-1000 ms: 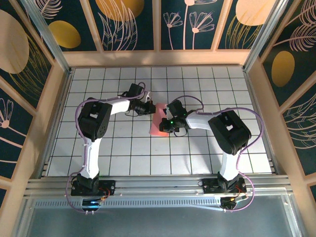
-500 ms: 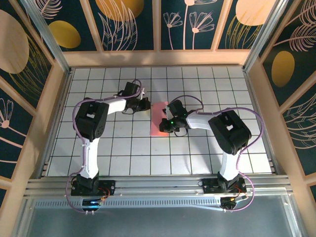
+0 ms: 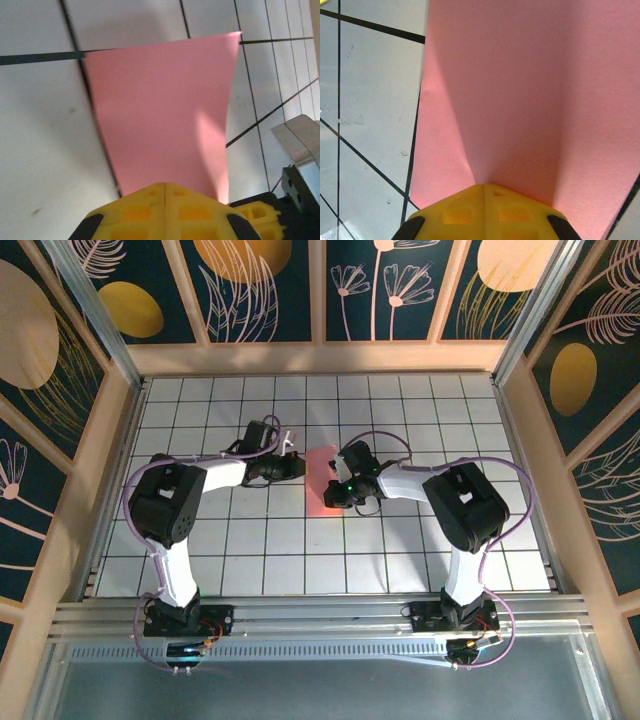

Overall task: Fold a paper plane with a square sheet of paper (fold left side to right side)
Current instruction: First fold the square sheet of paper in half at the center of the table, then fold the triangle a second time at the center of the table.

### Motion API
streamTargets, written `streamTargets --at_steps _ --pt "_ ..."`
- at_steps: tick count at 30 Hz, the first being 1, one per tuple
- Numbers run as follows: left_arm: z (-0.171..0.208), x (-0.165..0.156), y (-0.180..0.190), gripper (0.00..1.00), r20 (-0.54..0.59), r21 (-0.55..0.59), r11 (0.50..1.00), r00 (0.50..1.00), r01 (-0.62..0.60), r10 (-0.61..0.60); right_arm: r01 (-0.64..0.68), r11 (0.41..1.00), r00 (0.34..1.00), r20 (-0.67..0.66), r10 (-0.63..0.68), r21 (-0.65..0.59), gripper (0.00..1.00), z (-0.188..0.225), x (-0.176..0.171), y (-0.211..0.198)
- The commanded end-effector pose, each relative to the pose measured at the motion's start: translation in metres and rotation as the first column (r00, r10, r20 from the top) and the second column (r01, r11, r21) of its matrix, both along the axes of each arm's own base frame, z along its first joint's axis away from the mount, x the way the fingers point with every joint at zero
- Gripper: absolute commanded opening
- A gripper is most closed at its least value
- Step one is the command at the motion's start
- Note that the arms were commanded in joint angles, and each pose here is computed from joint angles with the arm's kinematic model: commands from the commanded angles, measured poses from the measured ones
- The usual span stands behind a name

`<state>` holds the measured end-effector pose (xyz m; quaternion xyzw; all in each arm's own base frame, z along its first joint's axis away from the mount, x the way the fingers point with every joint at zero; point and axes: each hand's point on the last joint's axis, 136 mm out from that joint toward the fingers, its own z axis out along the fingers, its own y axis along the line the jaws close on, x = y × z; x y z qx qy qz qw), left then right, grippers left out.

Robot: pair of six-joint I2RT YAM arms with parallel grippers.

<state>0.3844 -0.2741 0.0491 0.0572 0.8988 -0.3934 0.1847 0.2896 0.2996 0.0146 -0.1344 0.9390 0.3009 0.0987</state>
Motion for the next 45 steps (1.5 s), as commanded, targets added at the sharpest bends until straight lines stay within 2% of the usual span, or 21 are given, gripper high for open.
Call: streamTargets --at_steps 1,9,20,35,41,45 --pt "0.004 0.013 -0.018 0.02 0.021 -0.047 0.999 1.000 0.019 -0.018 0.003 0.966 0.985 -0.168 -0.048 -0.259 0.00 -0.056 -0.038 -0.055" --pt "-0.017 0.042 -0.017 0.02 0.037 0.014 0.999 0.999 -0.037 0.037 0.001 0.965 0.984 -0.171 -0.048 -0.263 0.00 -0.056 -0.038 -0.055" --pt "-0.048 0.064 0.011 0.02 0.024 0.085 0.987 0.991 -0.134 0.132 -0.006 0.959 0.982 -0.183 -0.047 -0.282 0.00 -0.060 -0.041 -0.059" --pt "-0.056 0.108 0.046 0.02 0.064 0.162 0.963 0.976 -0.217 0.210 -0.009 0.964 0.979 -0.198 -0.045 -0.265 0.00 -0.060 -0.044 -0.057" --pt "-0.020 0.108 0.048 0.02 0.122 0.135 0.965 0.970 -0.224 0.209 0.015 0.977 0.978 -0.201 -0.058 -0.212 0.00 -0.055 -0.043 -0.048" --pt "0.015 0.083 0.049 0.02 0.132 0.077 0.973 0.969 -0.218 0.207 0.042 0.984 0.977 -0.198 -0.077 -0.175 0.00 -0.050 -0.039 -0.041"
